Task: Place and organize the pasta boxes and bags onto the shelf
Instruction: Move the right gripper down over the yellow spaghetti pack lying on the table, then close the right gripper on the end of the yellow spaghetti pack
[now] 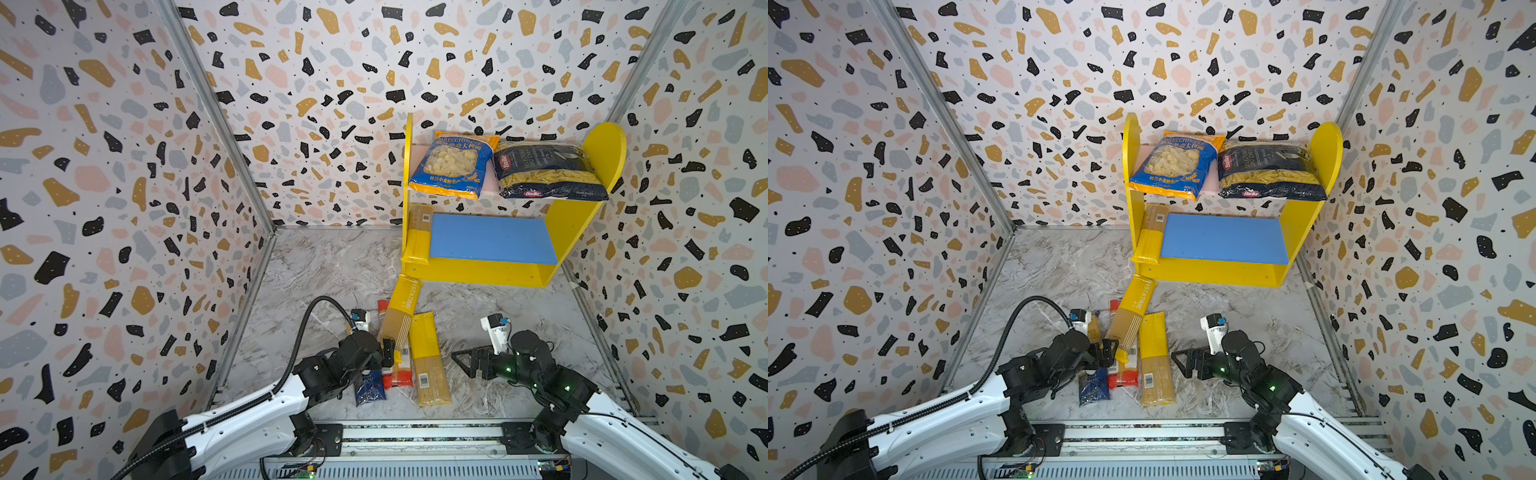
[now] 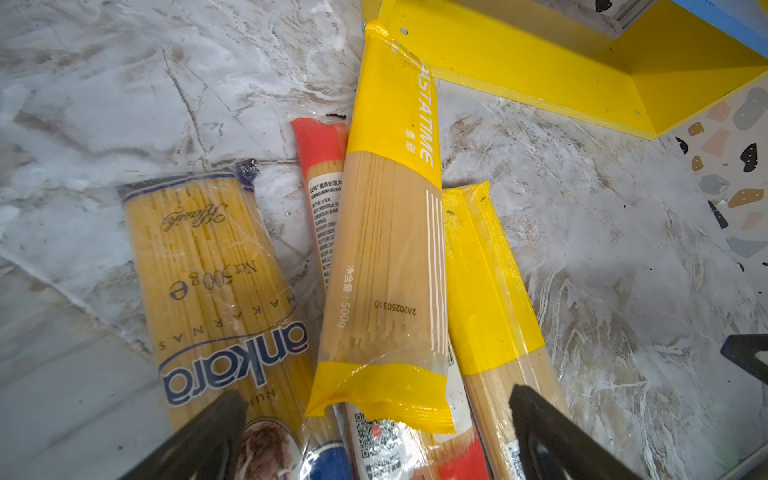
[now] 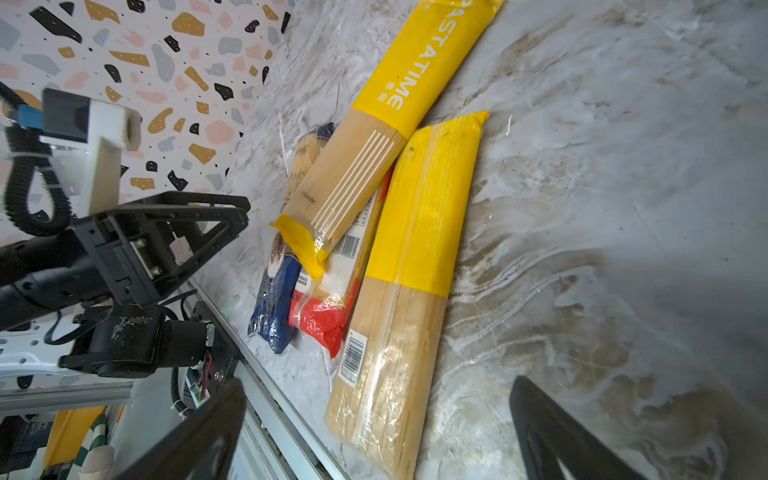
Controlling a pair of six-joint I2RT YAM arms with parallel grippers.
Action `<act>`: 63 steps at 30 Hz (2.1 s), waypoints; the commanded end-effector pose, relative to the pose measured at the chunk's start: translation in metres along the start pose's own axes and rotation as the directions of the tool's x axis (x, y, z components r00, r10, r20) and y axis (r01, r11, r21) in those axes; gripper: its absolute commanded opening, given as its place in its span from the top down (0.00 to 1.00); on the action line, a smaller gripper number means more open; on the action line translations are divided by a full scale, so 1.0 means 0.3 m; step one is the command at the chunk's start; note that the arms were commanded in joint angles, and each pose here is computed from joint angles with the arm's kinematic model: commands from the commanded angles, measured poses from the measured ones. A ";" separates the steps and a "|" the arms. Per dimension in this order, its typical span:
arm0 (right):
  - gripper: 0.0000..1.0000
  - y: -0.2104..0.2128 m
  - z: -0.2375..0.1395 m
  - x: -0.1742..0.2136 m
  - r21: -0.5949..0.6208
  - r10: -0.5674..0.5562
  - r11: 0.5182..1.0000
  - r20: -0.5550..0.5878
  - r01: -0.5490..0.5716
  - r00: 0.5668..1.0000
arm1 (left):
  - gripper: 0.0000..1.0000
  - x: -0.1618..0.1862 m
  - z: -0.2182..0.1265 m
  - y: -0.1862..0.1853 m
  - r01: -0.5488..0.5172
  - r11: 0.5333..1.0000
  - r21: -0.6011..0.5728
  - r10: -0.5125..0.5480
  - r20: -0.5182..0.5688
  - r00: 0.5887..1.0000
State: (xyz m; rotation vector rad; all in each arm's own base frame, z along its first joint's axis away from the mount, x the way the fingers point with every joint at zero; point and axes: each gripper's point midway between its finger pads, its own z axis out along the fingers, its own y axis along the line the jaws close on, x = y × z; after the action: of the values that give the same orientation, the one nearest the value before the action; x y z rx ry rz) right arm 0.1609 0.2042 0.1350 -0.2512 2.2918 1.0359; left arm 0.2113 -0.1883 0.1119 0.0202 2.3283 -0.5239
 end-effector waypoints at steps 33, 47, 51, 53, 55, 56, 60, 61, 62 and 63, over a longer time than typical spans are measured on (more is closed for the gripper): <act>0.00 0.017 0.270 0.158 0.373 -0.198 0.881 -0.268 0.292 0.943 | 0.00 -0.039 -0.096 0.107 0.060 0.997 -0.043 -0.053 0.149 0.987; 0.00 0.014 0.338 0.260 0.395 -0.195 0.854 -0.362 0.339 0.912 | 0.00 -0.042 -0.131 0.128 0.077 0.997 -0.032 -0.070 0.174 0.982; 0.00 -0.009 0.350 0.286 0.417 -0.187 0.838 -0.386 0.352 0.903 | 0.00 -0.040 -0.135 0.128 0.081 0.996 -0.022 -0.076 0.177 0.981; 0.00 -0.030 0.355 0.301 0.436 -0.181 0.824 -0.403 0.362 0.897 | 0.00 -0.041 -0.136 0.128 0.084 0.996 -0.020 -0.079 0.178 0.981; 0.03 -0.050 0.360 0.319 0.449 -0.179 0.810 -0.424 0.378 0.888 | 0.00 -0.041 -0.137 0.128 0.085 0.996 -0.020 -0.080 0.178 0.981; 0.04 -0.060 0.362 0.327 0.457 -0.176 0.803 -0.433 0.384 0.884 | 0.01 -0.040 -0.138 0.128 0.084 0.996 -0.019 -0.080 0.177 0.981; 0.30 -0.098 0.377 0.369 0.473 -0.157 0.784 -0.477 0.403 0.865 | 0.00 -0.040 -0.138 0.127 0.084 0.996 -0.018 -0.080 0.177 0.981; 0.36 -0.099 0.384 0.380 0.468 -0.153 0.787 -0.483 0.402 0.862 | 0.00 -0.040 -0.138 0.127 0.084 0.996 -0.018 -0.080 0.177 0.981; 0.41 -0.101 0.388 0.389 0.462 -0.150 0.791 -0.490 0.402 0.859 | 0.01 -0.042 -0.139 0.126 0.084 0.996 -0.017 -0.080 0.177 0.981; 0.46 -0.102 0.393 0.400 0.453 -0.145 0.798 -0.496 0.398 0.856 | 0.01 -0.042 -0.139 0.126 0.086 0.996 -0.016 -0.082 0.178 0.981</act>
State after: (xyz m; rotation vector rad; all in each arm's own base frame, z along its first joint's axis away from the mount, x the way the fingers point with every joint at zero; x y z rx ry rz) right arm 0.1506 0.2959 0.0186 -0.5384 2.6066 0.2171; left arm 0.1993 -0.1384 0.1371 -0.1235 2.1688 -0.5281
